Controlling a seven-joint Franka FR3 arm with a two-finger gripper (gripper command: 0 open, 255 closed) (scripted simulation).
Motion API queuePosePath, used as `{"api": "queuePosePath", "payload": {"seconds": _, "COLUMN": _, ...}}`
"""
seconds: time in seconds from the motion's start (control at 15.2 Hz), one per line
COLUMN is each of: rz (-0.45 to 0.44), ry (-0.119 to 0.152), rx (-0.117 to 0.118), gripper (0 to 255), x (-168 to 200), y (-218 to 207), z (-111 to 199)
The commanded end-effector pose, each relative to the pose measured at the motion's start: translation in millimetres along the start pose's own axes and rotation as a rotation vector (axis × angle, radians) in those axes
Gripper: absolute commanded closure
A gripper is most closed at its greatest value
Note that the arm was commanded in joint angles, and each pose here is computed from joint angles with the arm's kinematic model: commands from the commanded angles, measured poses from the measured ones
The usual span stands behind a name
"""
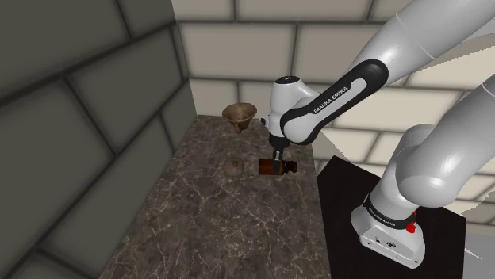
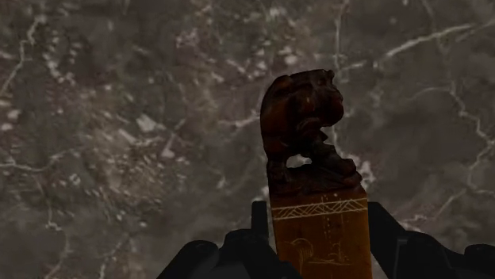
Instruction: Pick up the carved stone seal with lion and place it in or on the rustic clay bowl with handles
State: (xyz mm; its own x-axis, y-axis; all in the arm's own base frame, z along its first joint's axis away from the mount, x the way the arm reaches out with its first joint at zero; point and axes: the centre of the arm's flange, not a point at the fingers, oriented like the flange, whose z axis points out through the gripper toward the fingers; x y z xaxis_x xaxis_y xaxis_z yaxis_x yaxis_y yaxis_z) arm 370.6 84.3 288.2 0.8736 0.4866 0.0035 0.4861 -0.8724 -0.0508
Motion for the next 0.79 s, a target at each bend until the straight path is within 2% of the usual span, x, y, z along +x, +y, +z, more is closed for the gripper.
{"api": "queuePosePath", "payload": {"seconds": 0.0, "rz": 0.0, "ry": -0.001, "rx": 0.0, "gripper": 255, "x": 0, "y": 0, "z": -5}}
{"api": "queuePosePath", "payload": {"seconds": 0.73, "rz": 0.0, "ry": -0.001, "rx": 0.0, "gripper": 255, "x": 0, "y": -3, "z": -63}}
